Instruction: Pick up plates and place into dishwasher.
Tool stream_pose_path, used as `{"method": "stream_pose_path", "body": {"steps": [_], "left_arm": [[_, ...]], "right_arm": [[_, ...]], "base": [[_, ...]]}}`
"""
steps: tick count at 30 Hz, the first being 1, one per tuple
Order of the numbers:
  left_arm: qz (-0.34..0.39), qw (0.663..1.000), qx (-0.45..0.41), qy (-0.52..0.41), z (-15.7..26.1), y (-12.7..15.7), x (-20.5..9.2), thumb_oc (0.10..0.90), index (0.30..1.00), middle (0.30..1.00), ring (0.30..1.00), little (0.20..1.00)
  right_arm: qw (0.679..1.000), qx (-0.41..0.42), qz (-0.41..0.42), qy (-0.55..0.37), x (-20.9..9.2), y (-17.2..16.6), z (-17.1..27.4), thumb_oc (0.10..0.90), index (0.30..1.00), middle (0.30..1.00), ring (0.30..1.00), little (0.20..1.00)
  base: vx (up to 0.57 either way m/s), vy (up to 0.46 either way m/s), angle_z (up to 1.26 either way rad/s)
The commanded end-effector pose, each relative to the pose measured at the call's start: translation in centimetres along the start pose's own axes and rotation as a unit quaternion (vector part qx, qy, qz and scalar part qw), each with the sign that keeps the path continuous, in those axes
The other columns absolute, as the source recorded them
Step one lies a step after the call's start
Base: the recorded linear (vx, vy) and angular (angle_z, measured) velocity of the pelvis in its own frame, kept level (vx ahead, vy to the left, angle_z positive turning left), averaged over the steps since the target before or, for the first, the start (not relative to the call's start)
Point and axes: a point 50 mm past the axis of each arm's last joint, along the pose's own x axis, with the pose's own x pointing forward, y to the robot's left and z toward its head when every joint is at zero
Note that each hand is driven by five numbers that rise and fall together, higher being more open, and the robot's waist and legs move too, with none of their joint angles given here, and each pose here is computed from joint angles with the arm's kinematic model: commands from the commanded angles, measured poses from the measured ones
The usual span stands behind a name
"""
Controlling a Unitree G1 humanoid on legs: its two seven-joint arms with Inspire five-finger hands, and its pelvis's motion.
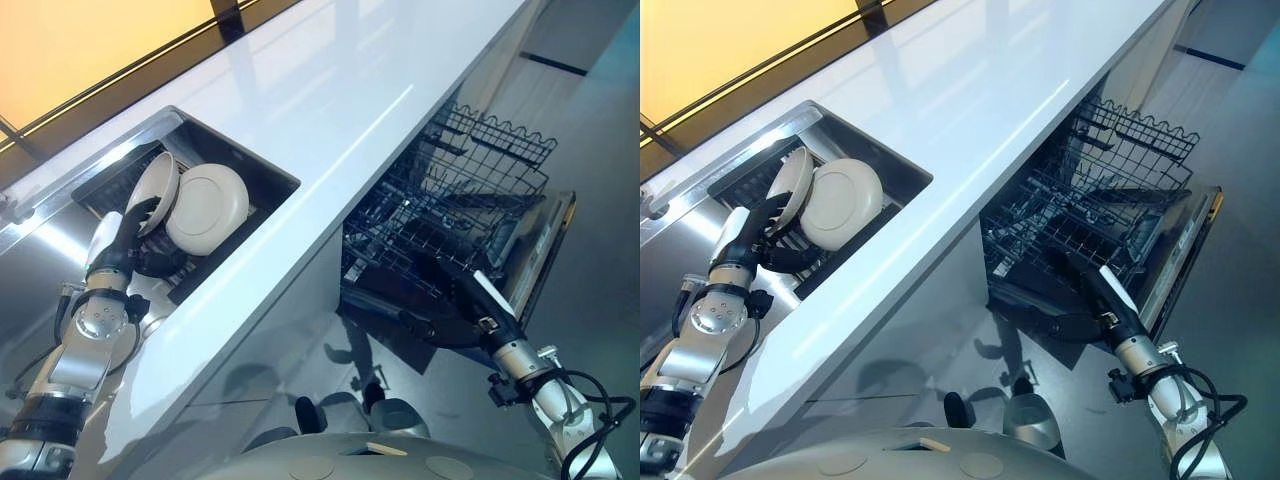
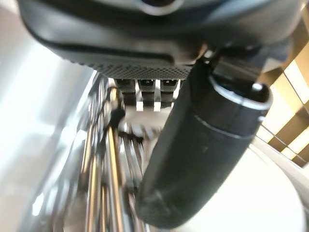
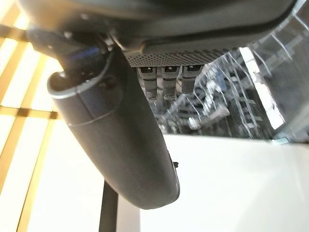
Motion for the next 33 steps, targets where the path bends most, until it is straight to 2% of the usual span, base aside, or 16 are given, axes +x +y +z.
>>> {"method": "stream_pose_path", "body": {"steps": [1,5,14,18,22,28,29,30,31,32,33], "left_arm": [[0.174,0.983,0.05,-0.029,2.2,6.5,2.9,0.8,0.9,0.9,0.9,0.9],[0.221,0.974,0.05,-0.003,1.5,8.2,3.8,0.8,0.9,0.9,0.9,0.9],[0.274,0.958,0.073,0.031,0.3,9.0,4.4,0.8,0.9,0.9,0.9,0.9],[0.271,0.958,0.084,0.038,0.4,8.6,4.7,0.8,0.9,0.9,0.9,0.9],[0.268,0.961,0.056,0.028,1.0,7.5,5.1,0.8,0.9,0.9,0.9,0.9],[0.243,0.969,0.034,-0.03,3.8,5.2,5.8,0.8,0.9,0.9,0.9,0.9],[0.246,0.968,0.022,-0.047,4.6,4.9,5.9,0.759,0.865,0.865,0.865,0.859],[0.25,0.966,0.008,-0.07,5.5,4.5,5.9,0.655,0.775,0.775,0.775,0.755],[0.252,0.965,0.003,-0.078,5.7,4.4,5.9,0.476,0.622,0.622,0.622,0.576],[0.256,0.962,-0.006,-0.096,6.2,4.3,5.8,0.388,0.547,0.547,0.547,0.488],[0.259,0.959,-0.016,-0.111,6.8,4.3,5.8,0.182,0.371,0.371,0.371,0.282]], "right_arm": [[0.996,-0.028,0.032,-0.083,1.5,-0.2,3.3,0.8,0.9,0.9,0.9,0.9],[0.996,-0.027,0.045,-0.076,1.8,0.0,3.2,0.8,0.9,0.9,0.9,0.9],[0.996,-0.02,0.059,-0.064,1.6,0.3,2.8,0.8,0.9,0.9,0.9,0.9],[0.996,-0.02,0.061,-0.062,1.5,0.2,2.8,0.8,0.9,0.9,0.9,0.9],[0.996,-0.02,0.059,-0.062,1.7,0.2,2.7,0.8,0.9,0.9,0.9,0.9],[0.996,-0.017,0.054,-0.071,1.6,0.2,2.8,0.8,0.9,0.9,0.9,0.9],[0.996,-0.013,0.048,-0.076,1.6,0.1,2.8,0.8,0.9,0.9,0.9,0.9],[0.996,-0.005,0.038,-0.082,1.6,0.0,2.9,0.8,0.9,0.9,0.9,0.9],[0.996,-0.003,0.034,-0.086,1.6,-0.1,2.9,0.8,0.9,0.9,0.9,0.9],[0.996,-0.001,0.028,-0.089,1.5,-0.1,2.9,0.8,0.9,0.9,0.9,0.9],[0.995,0.001,0.018,-0.094,1.4,-0.3,2.9,0.8,0.9,0.9,0.9,0.9]], "base": [[0.05,-0.024,-0.02],[0.06,-0.031,-0.01],[0.09,-0.025,-0.03],[0.09,-0.006,-0.01],[0.07,-0.004,-0.07],[0.07,-0.024,-0.09],[0.07,-0.053,-0.04],[0.05,-0.045,-0.07],[0.03,-0.045,-0.1],[0.01,-0.044,-0.13],[0.0,-0.051,-0.12]]}}
